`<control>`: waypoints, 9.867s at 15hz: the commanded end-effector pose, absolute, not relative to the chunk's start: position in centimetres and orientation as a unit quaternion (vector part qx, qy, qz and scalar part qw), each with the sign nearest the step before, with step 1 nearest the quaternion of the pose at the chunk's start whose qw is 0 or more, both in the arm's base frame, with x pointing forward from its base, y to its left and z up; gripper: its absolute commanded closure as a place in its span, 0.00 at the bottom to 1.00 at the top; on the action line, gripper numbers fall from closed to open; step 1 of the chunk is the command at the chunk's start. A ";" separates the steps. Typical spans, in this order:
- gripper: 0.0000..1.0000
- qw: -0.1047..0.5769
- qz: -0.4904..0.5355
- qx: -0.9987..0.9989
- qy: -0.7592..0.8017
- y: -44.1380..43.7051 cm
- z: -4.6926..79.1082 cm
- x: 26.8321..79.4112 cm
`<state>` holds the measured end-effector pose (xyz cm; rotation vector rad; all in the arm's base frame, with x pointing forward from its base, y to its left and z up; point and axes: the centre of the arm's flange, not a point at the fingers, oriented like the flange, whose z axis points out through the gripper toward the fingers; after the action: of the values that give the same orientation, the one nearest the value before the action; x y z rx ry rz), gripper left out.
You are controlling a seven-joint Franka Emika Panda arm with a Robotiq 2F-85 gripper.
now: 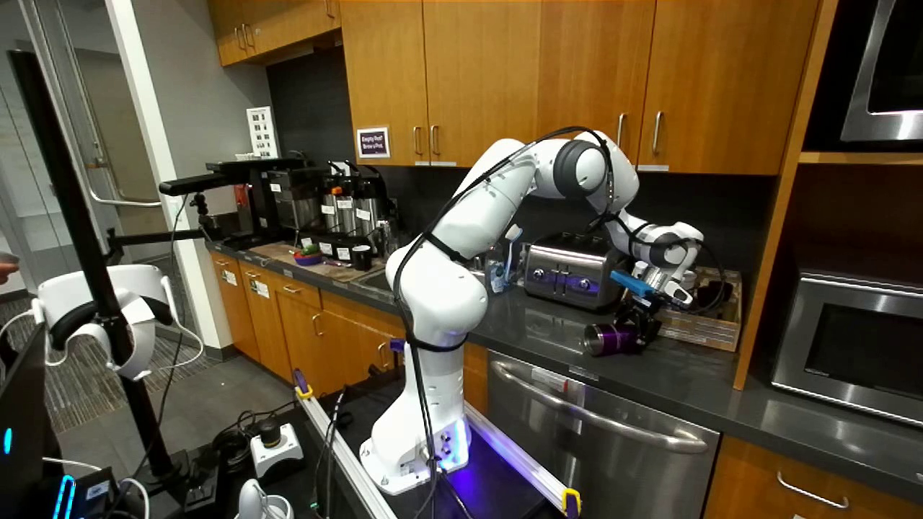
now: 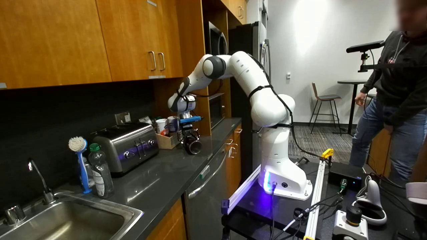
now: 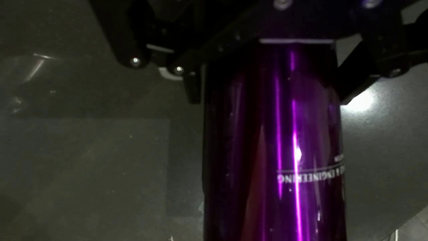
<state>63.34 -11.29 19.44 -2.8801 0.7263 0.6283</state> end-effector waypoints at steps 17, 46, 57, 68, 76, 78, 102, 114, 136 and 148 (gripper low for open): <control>0.44 0.054 0.223 -0.948 0.222 -11.4 19.6 62.8; 0.41 -0.230 0.692 -0.683 -0.040 -12.1 18.1 59.5; 0.43 -0.276 0.689 -0.667 -0.060 -13.1 18.0 60.4; 0.43 -0.280 0.603 -0.743 -0.078 -15.1 20.4 57.9; 0.43 -0.290 0.525 -0.797 -0.065 -15.7 22.9 57.4; 0.43 -0.293 0.526 -0.795 -0.073 -15.5 23.3 57.4; 0.43 -0.616 0.504 -0.605 -0.020 -8.3 24.7 51.1; 0.43 -0.717 0.475 -0.506 -0.071 -10.3 21.2 51.3; 0.43 -0.534 0.630 -0.471 -0.311 -12.3 19.3 53.1; 0.43 -0.528 0.592 -0.510 -0.331 -12.7 18.0 55.1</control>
<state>54.51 -12.94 17.41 -2.5618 -1.6909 2.9447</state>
